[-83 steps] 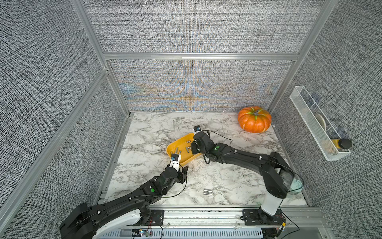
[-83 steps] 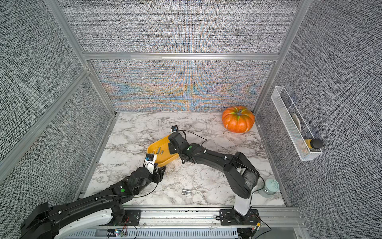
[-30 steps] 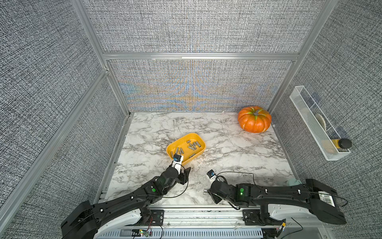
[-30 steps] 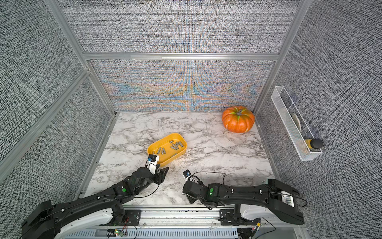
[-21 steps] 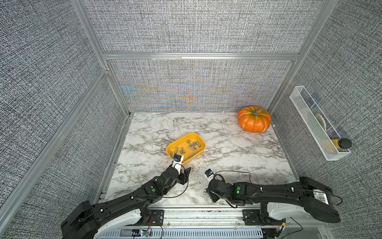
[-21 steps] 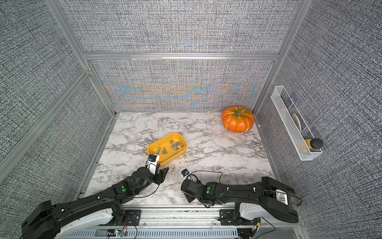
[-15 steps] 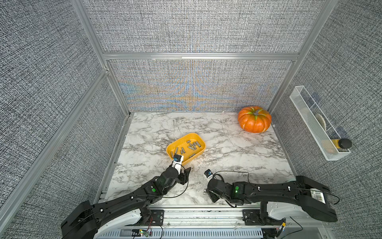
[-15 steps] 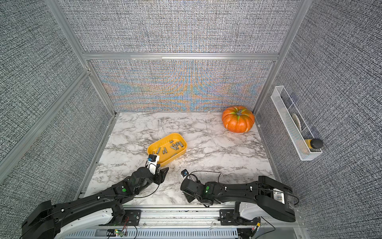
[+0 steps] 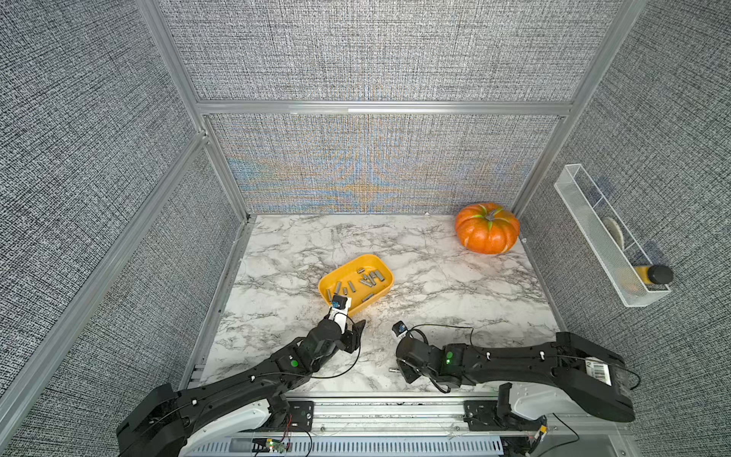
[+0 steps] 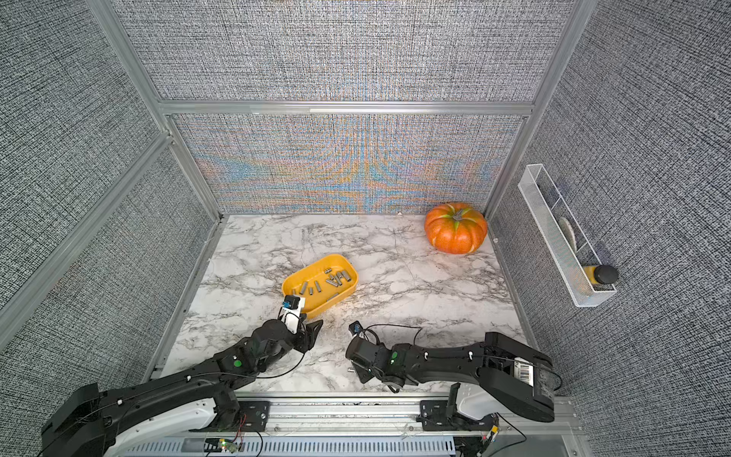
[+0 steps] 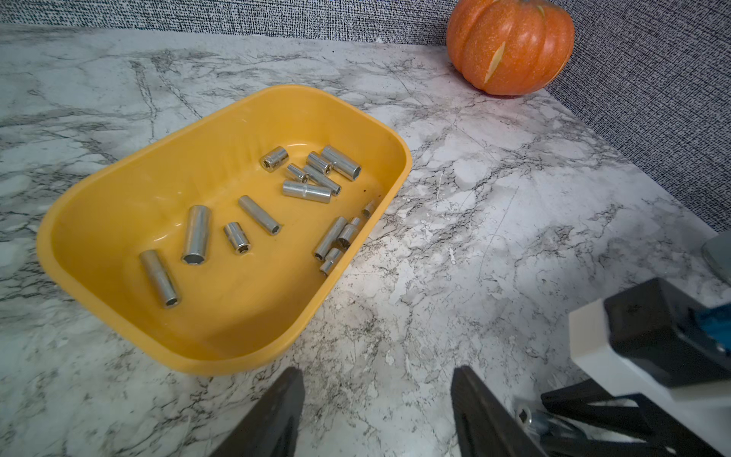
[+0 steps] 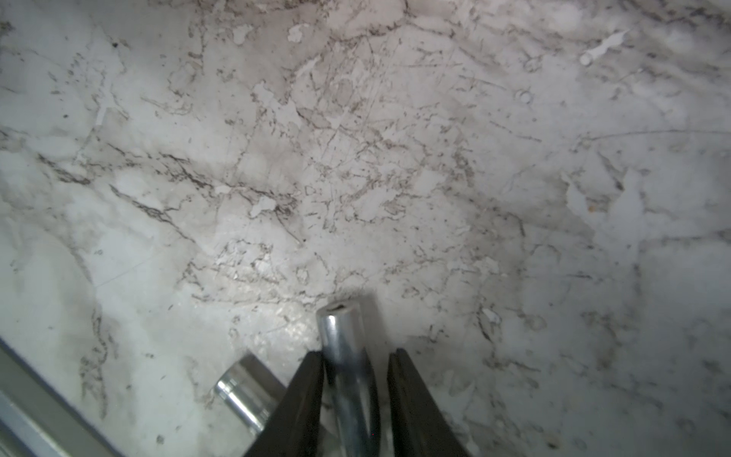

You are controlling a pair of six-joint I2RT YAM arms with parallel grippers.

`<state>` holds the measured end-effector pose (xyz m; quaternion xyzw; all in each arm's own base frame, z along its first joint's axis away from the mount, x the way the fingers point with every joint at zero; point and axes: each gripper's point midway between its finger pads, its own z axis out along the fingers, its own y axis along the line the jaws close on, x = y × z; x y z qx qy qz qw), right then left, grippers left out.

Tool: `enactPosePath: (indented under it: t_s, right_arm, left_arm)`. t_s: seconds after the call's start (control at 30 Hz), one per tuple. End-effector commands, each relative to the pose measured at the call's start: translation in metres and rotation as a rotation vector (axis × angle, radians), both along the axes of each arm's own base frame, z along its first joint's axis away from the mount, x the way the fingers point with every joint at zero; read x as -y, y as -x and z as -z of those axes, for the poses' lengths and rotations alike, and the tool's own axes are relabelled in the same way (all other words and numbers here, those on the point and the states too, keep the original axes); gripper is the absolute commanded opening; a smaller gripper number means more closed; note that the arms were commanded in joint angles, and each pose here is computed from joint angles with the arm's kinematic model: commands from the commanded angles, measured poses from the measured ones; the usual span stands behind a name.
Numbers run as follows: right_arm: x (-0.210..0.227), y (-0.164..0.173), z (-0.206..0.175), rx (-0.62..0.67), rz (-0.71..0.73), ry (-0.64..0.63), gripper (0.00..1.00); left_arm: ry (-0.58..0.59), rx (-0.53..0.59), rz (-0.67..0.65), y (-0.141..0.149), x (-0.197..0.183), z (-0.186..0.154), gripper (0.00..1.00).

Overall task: Put the socket on the desktop into the storage box
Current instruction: Pick up the socket head from the center of the board, then place the socket head in the storage box.

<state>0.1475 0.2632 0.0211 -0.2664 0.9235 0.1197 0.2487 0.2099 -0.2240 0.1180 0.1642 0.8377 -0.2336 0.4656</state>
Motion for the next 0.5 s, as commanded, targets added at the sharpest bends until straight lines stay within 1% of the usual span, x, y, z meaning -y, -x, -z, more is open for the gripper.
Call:
enactPosePath:
  t_s: [0.0, 0.07, 0.13, 0.27, 0.4, 0.47]
  right_arm:
    - [-0.001, -0.005, -0.001, -0.001, 0.013, -0.003, 0.31]
    - [0.003, -0.007, 0.002, -0.003, 0.028, 0.016, 0.28]
    - [0.011, -0.011, 0.007, 0.004, 0.056, 0.062, 0.24]
    - [0.024, -0.017, 0.010, 0.019, 0.104, 0.137, 0.15]
    - [0.033, -0.036, -0.008, 0.094, 0.183, 0.175, 0.07]
    - [0.033, -0.054, -0.027, 0.150, 0.237, 0.145, 0.04]
  left_arm:
    - [0.011, 0.014, 0.002, -0.001, 0.001, -0.005, 0.64]
    - [0.010, 0.014, -0.001, -0.001, 0.001, -0.004, 0.64]
    - [0.011, 0.015, -0.003, -0.001, 0.000, -0.005, 0.64]
    - [0.011, 0.018, -0.012, -0.002, -0.002, -0.006, 0.64]
    - [0.014, 0.022, -0.027, -0.003, -0.005, -0.007, 0.64]
    - [0.014, 0.027, -0.042, -0.004, -0.007, -0.008, 0.64]
